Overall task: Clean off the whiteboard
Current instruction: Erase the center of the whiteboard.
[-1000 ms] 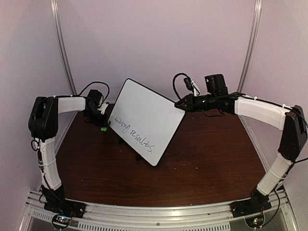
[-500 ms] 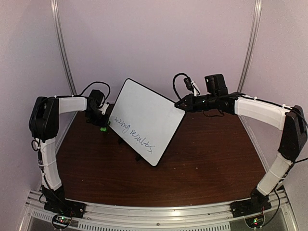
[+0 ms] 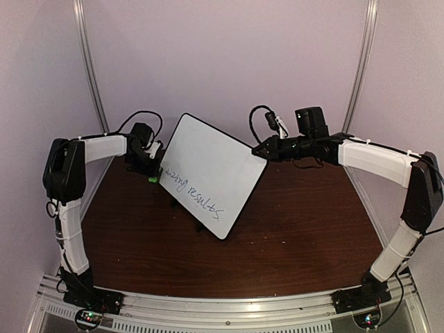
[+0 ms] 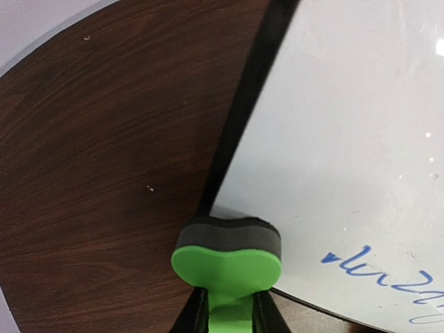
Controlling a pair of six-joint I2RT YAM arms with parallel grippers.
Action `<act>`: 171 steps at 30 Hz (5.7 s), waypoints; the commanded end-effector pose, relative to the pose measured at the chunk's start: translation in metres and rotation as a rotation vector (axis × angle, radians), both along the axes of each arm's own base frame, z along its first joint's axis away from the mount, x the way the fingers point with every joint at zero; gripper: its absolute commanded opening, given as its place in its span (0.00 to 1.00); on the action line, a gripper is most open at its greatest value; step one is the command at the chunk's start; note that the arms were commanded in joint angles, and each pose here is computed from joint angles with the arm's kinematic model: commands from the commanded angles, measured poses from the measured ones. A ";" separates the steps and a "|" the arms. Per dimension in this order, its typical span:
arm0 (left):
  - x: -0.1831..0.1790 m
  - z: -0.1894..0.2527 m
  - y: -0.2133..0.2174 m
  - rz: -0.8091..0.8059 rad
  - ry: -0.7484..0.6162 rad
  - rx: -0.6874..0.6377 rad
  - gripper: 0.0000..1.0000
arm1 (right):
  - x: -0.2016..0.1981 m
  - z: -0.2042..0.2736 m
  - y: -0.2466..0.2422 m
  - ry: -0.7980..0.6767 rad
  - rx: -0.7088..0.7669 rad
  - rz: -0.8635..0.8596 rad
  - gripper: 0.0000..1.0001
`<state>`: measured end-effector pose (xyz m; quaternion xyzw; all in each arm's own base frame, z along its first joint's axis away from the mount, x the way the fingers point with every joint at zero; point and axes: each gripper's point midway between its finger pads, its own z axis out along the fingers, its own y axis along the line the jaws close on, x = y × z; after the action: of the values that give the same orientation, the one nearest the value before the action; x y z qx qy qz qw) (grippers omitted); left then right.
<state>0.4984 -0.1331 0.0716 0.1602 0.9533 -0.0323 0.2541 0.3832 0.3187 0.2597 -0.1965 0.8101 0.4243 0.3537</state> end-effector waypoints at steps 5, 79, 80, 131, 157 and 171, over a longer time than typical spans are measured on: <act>0.001 -0.015 0.001 0.027 0.003 0.065 0.02 | -0.038 -0.010 0.024 -0.002 -0.006 0.185 0.00; -0.047 -0.040 -0.027 -0.232 0.090 0.012 0.00 | -0.040 -0.008 0.028 -0.017 -0.003 0.214 0.00; -0.048 -0.040 -0.026 -0.232 0.090 0.013 0.00 | -0.040 -0.008 0.028 -0.017 -0.003 0.214 0.00; -0.016 0.011 -0.080 -0.273 -0.031 0.050 0.00 | -0.041 -0.007 0.026 -0.015 -0.012 0.201 0.00; 0.028 0.068 -0.099 -0.245 -0.210 -0.017 0.00 | -0.041 -0.012 0.027 -0.011 -0.017 0.204 0.00; -0.054 -0.012 -0.073 -0.263 0.049 0.009 0.00 | -0.040 -0.013 0.029 -0.004 -0.012 0.210 0.00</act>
<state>0.4760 -0.1985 0.0922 0.2679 0.9238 -0.0416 0.2705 0.3847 0.3160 0.2555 -0.1838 0.8181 0.4182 0.3493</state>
